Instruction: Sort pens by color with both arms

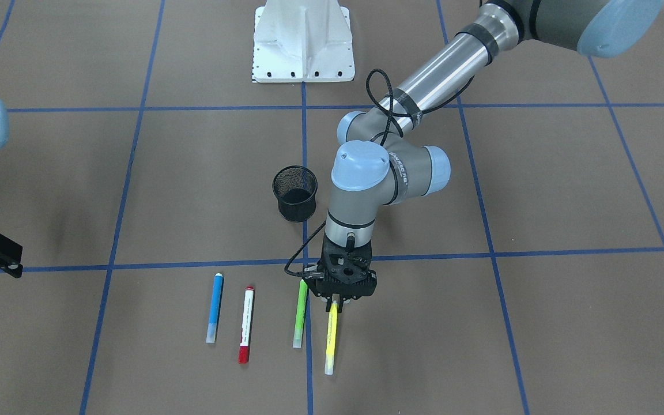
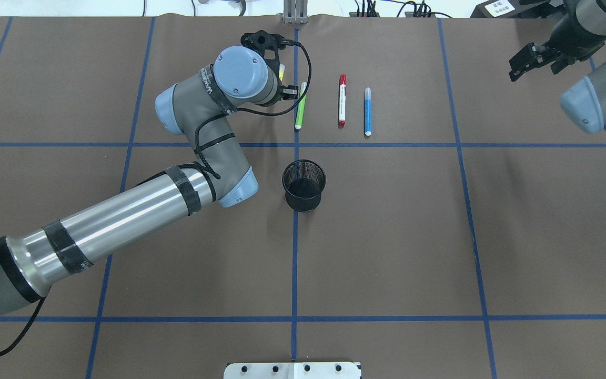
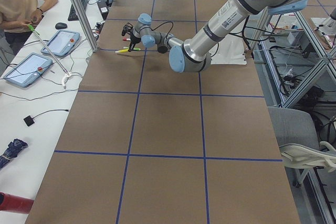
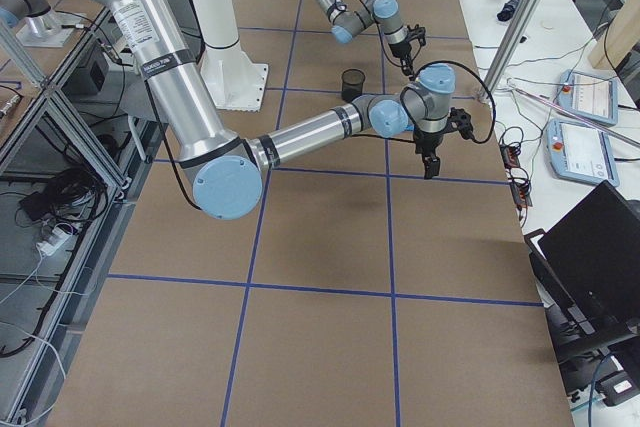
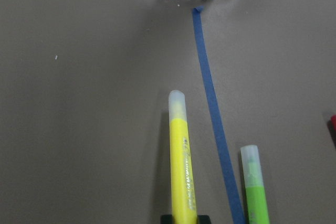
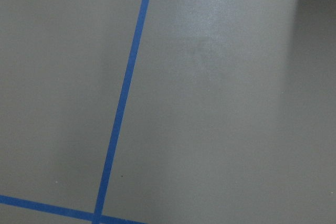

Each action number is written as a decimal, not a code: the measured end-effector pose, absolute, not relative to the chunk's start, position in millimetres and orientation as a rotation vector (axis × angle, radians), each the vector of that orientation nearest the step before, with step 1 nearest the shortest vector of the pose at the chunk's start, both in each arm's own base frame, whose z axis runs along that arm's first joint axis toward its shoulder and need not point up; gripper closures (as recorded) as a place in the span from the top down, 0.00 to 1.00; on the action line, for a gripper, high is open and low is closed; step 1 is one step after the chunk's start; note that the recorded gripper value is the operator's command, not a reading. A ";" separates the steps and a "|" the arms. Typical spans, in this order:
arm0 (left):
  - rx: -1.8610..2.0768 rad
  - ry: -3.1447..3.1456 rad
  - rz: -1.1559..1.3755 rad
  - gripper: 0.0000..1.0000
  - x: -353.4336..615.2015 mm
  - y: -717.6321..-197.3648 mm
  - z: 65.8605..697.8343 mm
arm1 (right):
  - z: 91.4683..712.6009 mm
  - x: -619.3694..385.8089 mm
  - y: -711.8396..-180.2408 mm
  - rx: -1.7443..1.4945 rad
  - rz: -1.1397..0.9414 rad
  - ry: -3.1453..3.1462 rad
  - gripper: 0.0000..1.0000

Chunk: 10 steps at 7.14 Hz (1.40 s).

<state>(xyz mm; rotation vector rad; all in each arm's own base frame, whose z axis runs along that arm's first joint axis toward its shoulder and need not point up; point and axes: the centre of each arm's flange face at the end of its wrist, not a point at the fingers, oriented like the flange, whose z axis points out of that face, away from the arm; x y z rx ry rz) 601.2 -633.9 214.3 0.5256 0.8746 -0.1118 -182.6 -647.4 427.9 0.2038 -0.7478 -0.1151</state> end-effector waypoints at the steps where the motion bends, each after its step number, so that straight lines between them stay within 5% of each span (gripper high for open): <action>1: 0.521 0.874 -0.105 0.62 605.7 -629.0 217.9 | 428.0 -182.5 -647.4 0.204 -0.115 -0.747 1.00; 3: 0.517 0.873 -0.100 0.99 609.0 -624.9 222.6 | 428.0 -182.5 -647.4 0.203 -0.114 -0.747 1.00; 10: 0.482 0.815 -0.031 1.00 553.7 -615.5 182.1 | 453.9 -145.1 -644.3 0.193 -0.093 -0.745 1.00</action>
